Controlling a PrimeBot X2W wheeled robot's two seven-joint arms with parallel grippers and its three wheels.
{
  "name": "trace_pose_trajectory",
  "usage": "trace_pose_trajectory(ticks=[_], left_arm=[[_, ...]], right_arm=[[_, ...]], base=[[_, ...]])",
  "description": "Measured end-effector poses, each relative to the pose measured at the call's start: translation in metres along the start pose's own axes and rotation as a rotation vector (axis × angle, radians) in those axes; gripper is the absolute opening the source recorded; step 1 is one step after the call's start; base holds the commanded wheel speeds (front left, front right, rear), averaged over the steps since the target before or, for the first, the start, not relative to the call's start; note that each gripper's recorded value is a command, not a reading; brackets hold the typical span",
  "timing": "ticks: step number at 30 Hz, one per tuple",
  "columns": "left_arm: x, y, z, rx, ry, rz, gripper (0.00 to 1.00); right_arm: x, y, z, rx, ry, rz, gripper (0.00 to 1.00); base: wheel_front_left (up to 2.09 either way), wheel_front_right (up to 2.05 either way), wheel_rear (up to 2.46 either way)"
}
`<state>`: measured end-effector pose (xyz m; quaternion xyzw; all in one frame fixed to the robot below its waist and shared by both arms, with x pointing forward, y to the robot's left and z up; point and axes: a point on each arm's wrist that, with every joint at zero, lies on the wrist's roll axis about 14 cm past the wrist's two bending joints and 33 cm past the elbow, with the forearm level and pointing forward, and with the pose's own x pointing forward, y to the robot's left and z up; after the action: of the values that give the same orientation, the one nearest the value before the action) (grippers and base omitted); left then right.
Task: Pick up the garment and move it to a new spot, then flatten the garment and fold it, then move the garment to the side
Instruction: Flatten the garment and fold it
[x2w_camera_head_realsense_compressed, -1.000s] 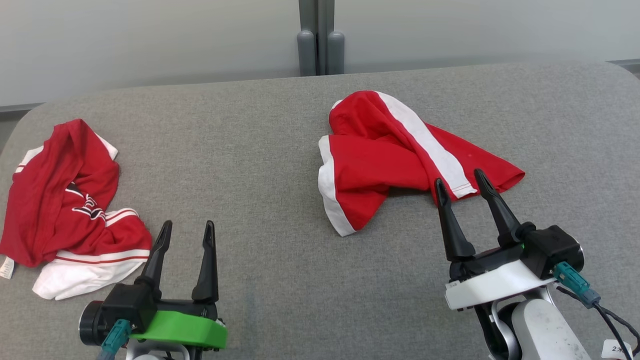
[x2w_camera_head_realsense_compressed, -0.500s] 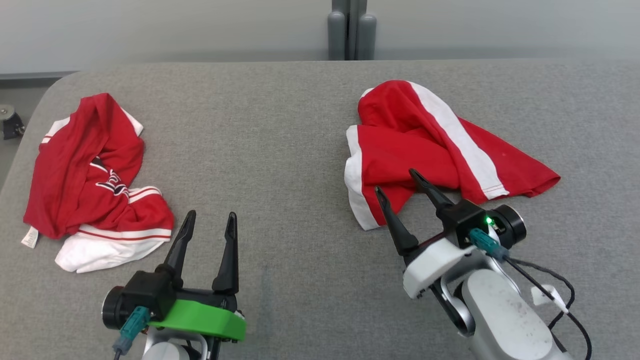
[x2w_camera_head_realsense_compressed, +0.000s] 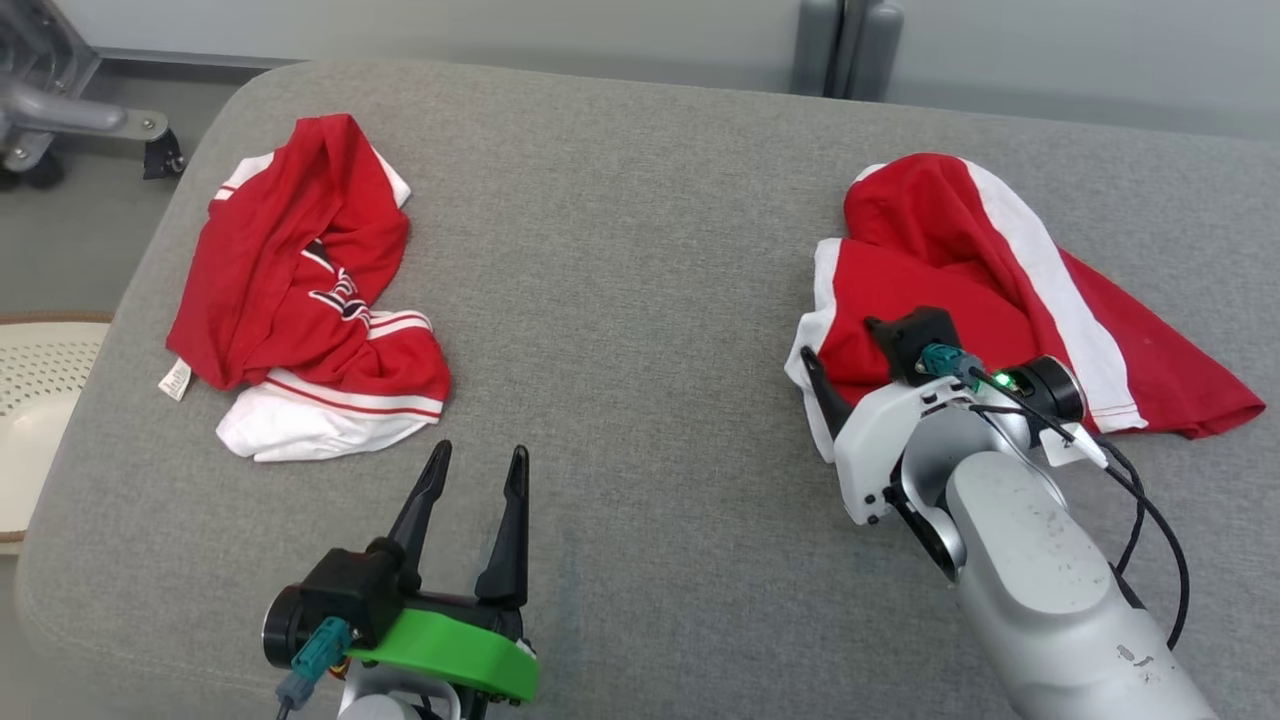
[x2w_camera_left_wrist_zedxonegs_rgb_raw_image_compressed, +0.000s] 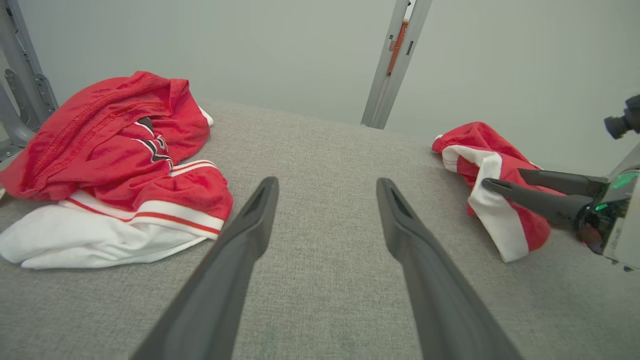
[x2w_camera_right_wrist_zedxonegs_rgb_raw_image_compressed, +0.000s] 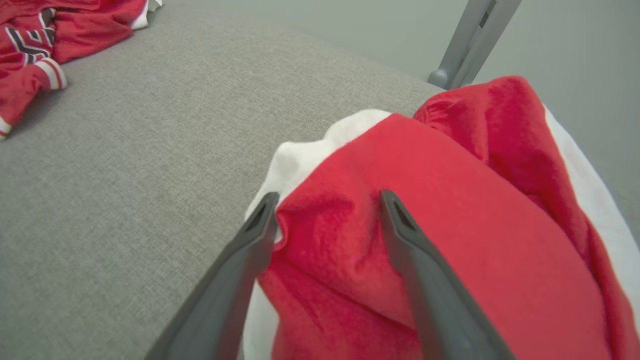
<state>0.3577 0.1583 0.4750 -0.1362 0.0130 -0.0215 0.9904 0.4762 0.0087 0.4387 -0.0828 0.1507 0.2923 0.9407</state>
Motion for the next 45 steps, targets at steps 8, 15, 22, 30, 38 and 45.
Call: trace_pose_trajectory(ticks=[8, 15, 22, 30, 38, 45], left_arm=[[-0.008, 0.011, 0.001, -0.001, -0.001, 0.044, 1.00], [-0.009, 0.009, 0.004, 0.000, -0.011, 0.037, 1.00], [-0.010, 0.003, 0.010, 0.000, -0.031, 0.020, 1.00], [-0.009, -0.006, 0.012, -0.001, -0.039, -0.007, 1.00], [0.001, -0.024, 0.008, 0.010, -0.029, -0.074, 1.00], [0.010, -0.038, 0.004, 0.015, -0.019, -0.130, 1.00]], right_arm=[[0.008, 0.012, -0.015, 0.012, 0.074, 0.032, 0.00], [0.011, 0.007, 0.063, 0.039, -0.209, 0.030, 0.00], [-0.012, -0.020, 0.179, 0.019, -0.603, -0.031, 0.00], [-0.043, -0.012, 0.141, 0.075, -0.598, -0.036, 0.00], [-0.077, -0.002, 0.029, 0.176, -0.376, -0.082, 0.00], [-0.101, 0.005, -0.027, 0.207, -0.233, -0.115, 1.00]], base=[[0.00, 0.00, 0.00], [0.00, 0.00, 0.00], [0.00, 0.00, 0.00], [0.00, 0.00, 0.00], [0.00, 0.00, 0.00], [0.00, 0.00, 0.00]])
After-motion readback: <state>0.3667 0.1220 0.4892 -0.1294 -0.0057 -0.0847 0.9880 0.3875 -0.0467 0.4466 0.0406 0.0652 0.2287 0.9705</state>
